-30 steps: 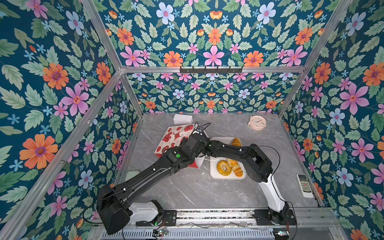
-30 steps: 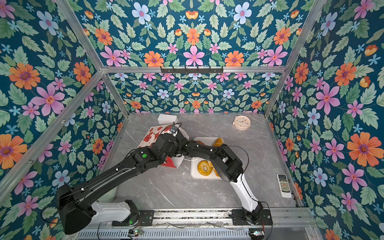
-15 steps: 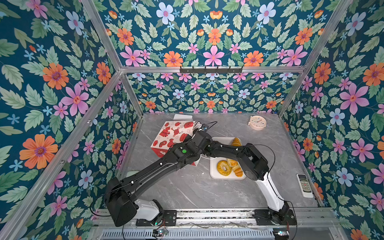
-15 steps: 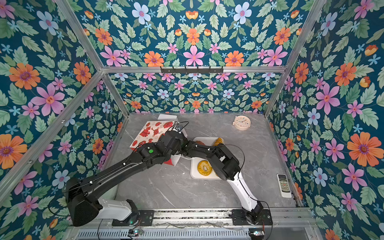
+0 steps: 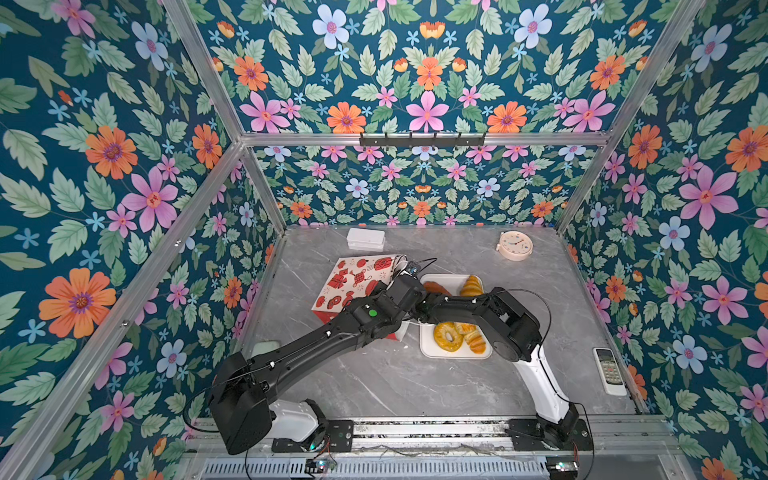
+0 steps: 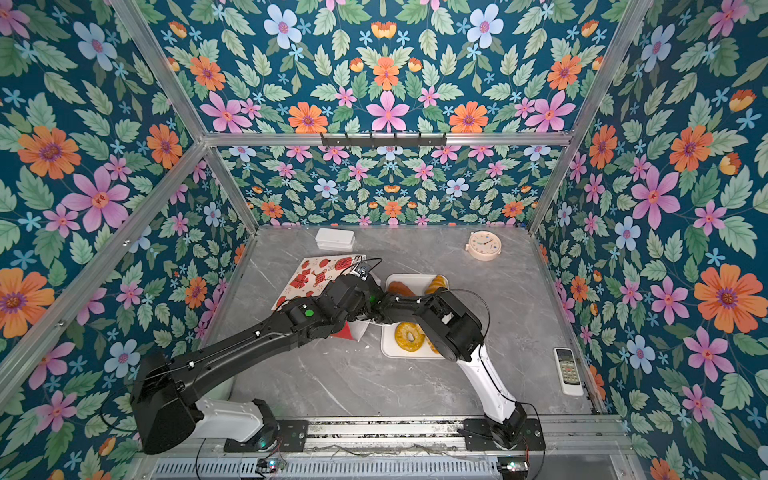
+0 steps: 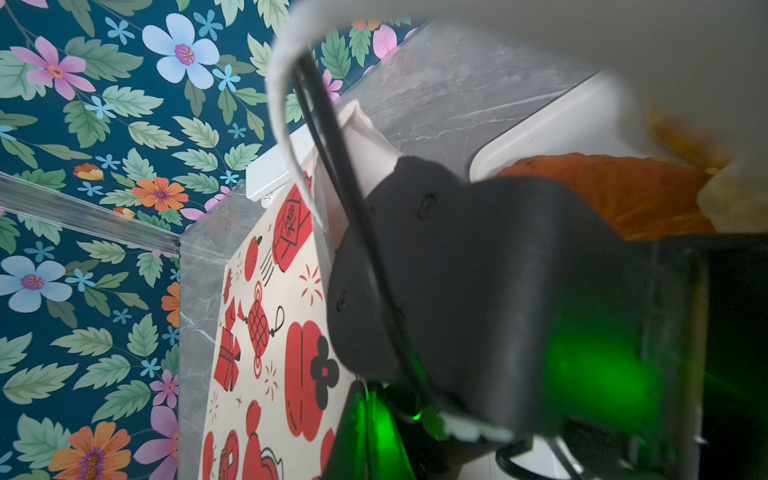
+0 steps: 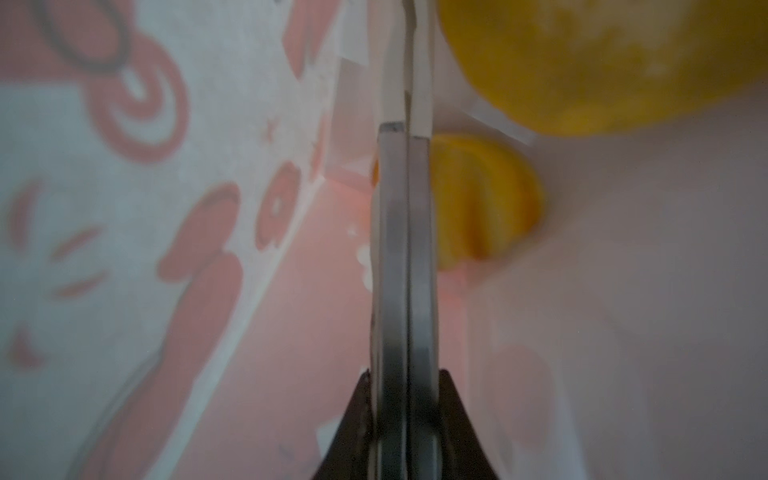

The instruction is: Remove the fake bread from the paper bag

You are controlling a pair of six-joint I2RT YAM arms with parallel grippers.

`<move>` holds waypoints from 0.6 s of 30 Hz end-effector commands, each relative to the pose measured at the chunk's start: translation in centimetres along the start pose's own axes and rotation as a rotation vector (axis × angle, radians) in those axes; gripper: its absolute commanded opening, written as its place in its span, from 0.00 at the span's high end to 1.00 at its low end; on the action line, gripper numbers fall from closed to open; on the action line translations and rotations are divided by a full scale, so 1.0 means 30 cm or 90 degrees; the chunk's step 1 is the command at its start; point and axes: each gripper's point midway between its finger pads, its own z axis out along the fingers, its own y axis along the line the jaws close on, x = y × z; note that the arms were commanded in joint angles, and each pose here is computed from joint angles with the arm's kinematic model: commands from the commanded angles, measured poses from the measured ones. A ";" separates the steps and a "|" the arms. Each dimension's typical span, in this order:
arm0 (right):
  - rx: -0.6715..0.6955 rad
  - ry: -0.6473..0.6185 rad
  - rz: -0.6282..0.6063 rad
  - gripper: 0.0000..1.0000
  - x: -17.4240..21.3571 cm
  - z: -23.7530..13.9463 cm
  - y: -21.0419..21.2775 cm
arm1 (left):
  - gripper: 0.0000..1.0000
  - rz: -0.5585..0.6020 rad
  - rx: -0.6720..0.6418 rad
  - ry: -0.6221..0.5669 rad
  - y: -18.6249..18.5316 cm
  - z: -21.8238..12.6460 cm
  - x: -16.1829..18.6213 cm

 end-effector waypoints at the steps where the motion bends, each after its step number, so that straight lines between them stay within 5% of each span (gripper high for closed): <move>1: 0.078 0.016 0.015 0.99 0.041 -0.023 -0.071 | 0.99 -0.033 0.012 -0.022 -0.014 0.003 -0.003; 18: 0.155 0.067 0.067 0.96 0.209 -0.176 -0.074 | 0.98 -0.135 0.104 -0.077 -0.059 -0.044 0.147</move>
